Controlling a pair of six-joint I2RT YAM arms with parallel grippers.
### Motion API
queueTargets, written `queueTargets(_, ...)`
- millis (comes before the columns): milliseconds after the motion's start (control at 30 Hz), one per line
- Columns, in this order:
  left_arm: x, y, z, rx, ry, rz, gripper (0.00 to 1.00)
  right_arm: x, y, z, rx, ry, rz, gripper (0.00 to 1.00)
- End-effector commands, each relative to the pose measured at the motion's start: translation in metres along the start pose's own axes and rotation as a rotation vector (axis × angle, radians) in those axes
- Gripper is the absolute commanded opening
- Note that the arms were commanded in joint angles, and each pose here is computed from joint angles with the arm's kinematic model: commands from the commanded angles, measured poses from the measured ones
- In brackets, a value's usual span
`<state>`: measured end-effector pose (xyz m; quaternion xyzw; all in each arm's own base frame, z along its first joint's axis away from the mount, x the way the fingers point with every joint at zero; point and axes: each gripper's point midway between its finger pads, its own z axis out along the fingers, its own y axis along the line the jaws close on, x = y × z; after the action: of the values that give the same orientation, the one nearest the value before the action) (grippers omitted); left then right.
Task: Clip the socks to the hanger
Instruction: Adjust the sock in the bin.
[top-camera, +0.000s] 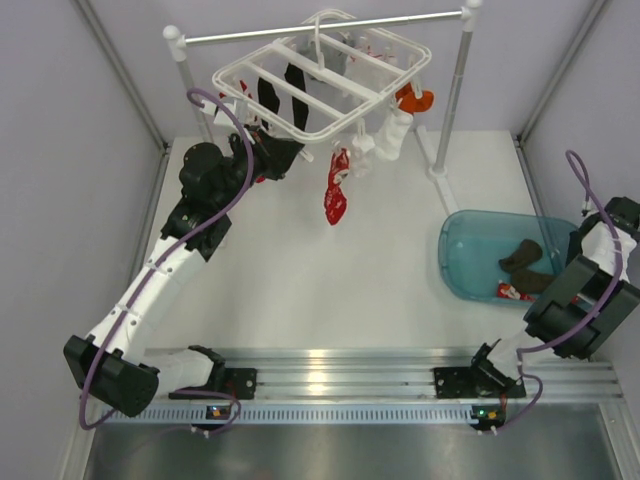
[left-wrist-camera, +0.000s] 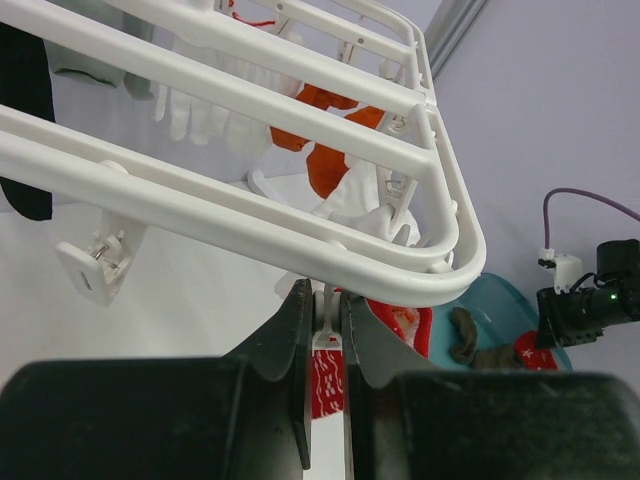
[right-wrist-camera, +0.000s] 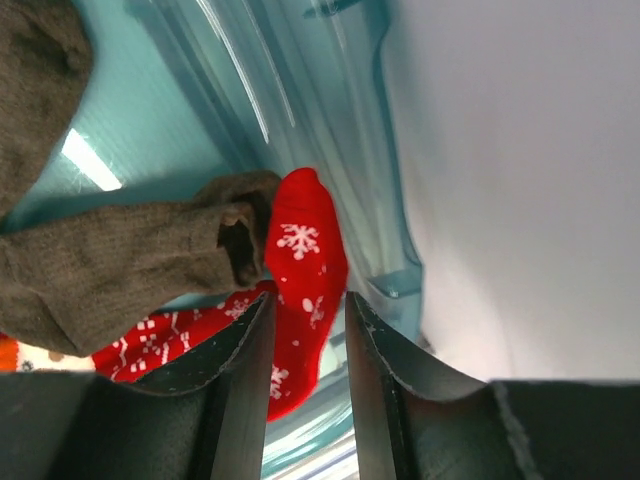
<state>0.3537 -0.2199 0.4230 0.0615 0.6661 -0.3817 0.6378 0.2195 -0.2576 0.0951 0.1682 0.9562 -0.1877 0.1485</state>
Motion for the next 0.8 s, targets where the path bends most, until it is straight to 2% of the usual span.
queueTargets(0, -0.030, -0.013, -0.004, 0.036, -0.099, 0.030, 0.00, 0.000, -0.003, 0.010, 0.018, -0.005, 0.054, 0.33)
queueTargets(200, -0.030, -0.013, -0.001, 0.037, -0.096, 0.026, 0.00, 0.004, -0.004, 0.024, 0.048, 0.005, 0.060, 0.33)
queueTargets(267, -0.029, -0.012, 0.000, 0.033, -0.095, 0.026, 0.00, 0.004, -0.003, 0.024, 0.043, 0.006, 0.064, 0.29)
queueTargets(367, -0.028, -0.012, 0.000, 0.032, -0.090, 0.026, 0.00, -0.004, -0.001, 0.020, 0.013, -0.013, 0.070, 0.14)
queueTargets(400, -0.028, -0.012, 0.000, 0.032, -0.090, 0.026, 0.00, -0.011, 0.000, 0.015, -0.004, -0.029, 0.074, 0.05)
queueTargets(433, -0.027, -0.011, 0.000, 0.030, -0.087, 0.026, 0.00, -0.015, 0.000, 0.009, -0.016, -0.042, 0.077, 0.00)
queueTargets(600, -0.028, -0.012, -0.001, 0.030, -0.087, 0.029, 0.00, -0.060, -0.010, -0.039, -0.049, -0.223, 0.042, 0.00)
queueTargets(700, -0.029, -0.013, -0.001, 0.034, -0.089, 0.029, 0.00, -0.087, -0.014, -0.081, -0.041, -0.377, -0.057, 0.00)
queueTargets(767, -0.029, -0.013, -0.001, 0.036, -0.088, 0.030, 0.00, -0.097, -0.011, -0.096, -0.061, -0.427, -0.092, 0.00)
